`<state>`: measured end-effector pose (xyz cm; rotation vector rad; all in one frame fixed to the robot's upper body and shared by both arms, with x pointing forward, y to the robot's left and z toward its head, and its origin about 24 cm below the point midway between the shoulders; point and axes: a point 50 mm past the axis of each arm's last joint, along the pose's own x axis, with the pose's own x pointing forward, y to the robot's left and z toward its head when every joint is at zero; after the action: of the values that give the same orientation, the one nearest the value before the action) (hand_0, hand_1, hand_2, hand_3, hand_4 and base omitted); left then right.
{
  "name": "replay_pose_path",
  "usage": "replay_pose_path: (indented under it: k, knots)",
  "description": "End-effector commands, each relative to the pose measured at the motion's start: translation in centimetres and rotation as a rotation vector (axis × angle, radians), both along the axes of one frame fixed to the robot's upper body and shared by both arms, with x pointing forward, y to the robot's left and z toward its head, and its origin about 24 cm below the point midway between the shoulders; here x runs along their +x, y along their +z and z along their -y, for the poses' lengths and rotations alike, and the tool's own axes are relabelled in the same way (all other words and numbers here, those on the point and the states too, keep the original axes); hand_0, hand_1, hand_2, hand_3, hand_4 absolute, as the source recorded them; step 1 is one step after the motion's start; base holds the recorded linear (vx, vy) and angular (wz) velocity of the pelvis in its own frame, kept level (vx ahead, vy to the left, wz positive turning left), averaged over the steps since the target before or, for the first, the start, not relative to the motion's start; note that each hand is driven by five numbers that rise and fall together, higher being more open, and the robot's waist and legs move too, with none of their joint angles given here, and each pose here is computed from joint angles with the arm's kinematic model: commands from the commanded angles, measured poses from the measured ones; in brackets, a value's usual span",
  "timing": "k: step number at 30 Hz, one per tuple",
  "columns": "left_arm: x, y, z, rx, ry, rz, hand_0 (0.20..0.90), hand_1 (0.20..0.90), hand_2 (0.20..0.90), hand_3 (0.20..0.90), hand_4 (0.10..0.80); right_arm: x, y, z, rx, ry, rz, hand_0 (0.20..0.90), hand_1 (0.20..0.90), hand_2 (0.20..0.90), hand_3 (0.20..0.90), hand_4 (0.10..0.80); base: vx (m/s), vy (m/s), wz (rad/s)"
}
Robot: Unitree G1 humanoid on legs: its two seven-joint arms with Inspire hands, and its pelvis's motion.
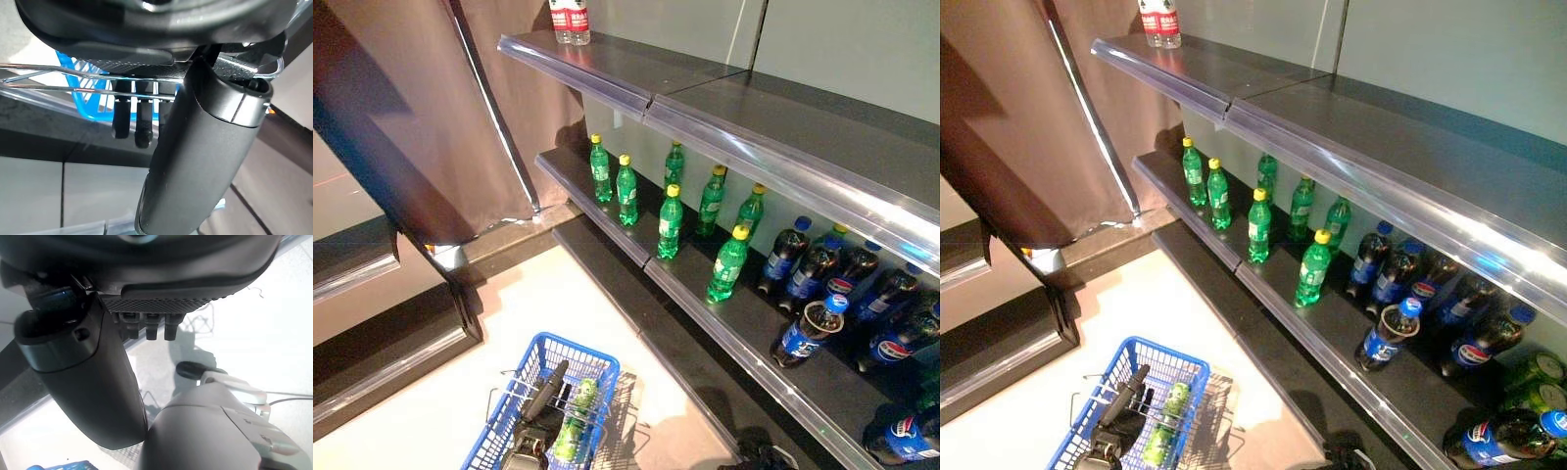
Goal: Pick up the drink and place into the basket.
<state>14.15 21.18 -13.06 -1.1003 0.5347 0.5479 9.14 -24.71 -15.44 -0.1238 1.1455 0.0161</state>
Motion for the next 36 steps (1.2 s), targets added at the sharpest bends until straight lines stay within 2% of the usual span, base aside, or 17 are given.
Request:
replay_pose_path:
  k: [1, 13, 27, 31, 36]
  knots:
    - [7.6, 7.0, -3.5, 0.145, 0.004, 0.44, 0.3, 0.3, 0.3, 0.2, 0.1, 0.4, 0.3, 0.6, -0.009, 0.021, 0.037, 0.9, 0.9, 0.9, 0.9, 0.8, 0.0, 0.0, 0.0]
    - [7.8, 7.2, -3.6, 0.167, 0.007, 0.428, 0.3, 0.3, 0.3, 0.2, 0.1, 0.3, 0.3, 0.4, -0.004, 0.025, 0.028, 0.9, 0.9, 0.9, 0.9, 0.8, 0.0, 0.0, 0.0]
    - [7.6, 6.7, -3.3, 0.177, -0.014, 0.377, 0.3, 0.3, 0.3, 0.2, 0.1, 2.2, 0.9, -0.2, 0.085, -0.019, 0.127, 0.9, 0.9, 0.9, 0.9, 0.8, 0.0, 0.0, 0.0]
    - [7.4, 6.6, -3.2, 0.179, -0.018, 0.373, 0.3, 0.3, 0.3, 0.2, 0.1, 4.2, 1.7, -1.5, 0.162, 0.046, 0.208, 0.9, 0.9, 0.9, 0.9, 0.8, 0.0, 0.0, 0.0]
    - [7.2, 6.6, -3.2, 0.176, -0.013, 0.382, 0.3, 0.3, 0.3, 0.2, 0.1, 7.3, 3.9, -3.9, 0.231, 0.263, 0.354, 0.9, 0.9, 0.9, 0.9, 0.8, 0.0, 0.0, 0.0]
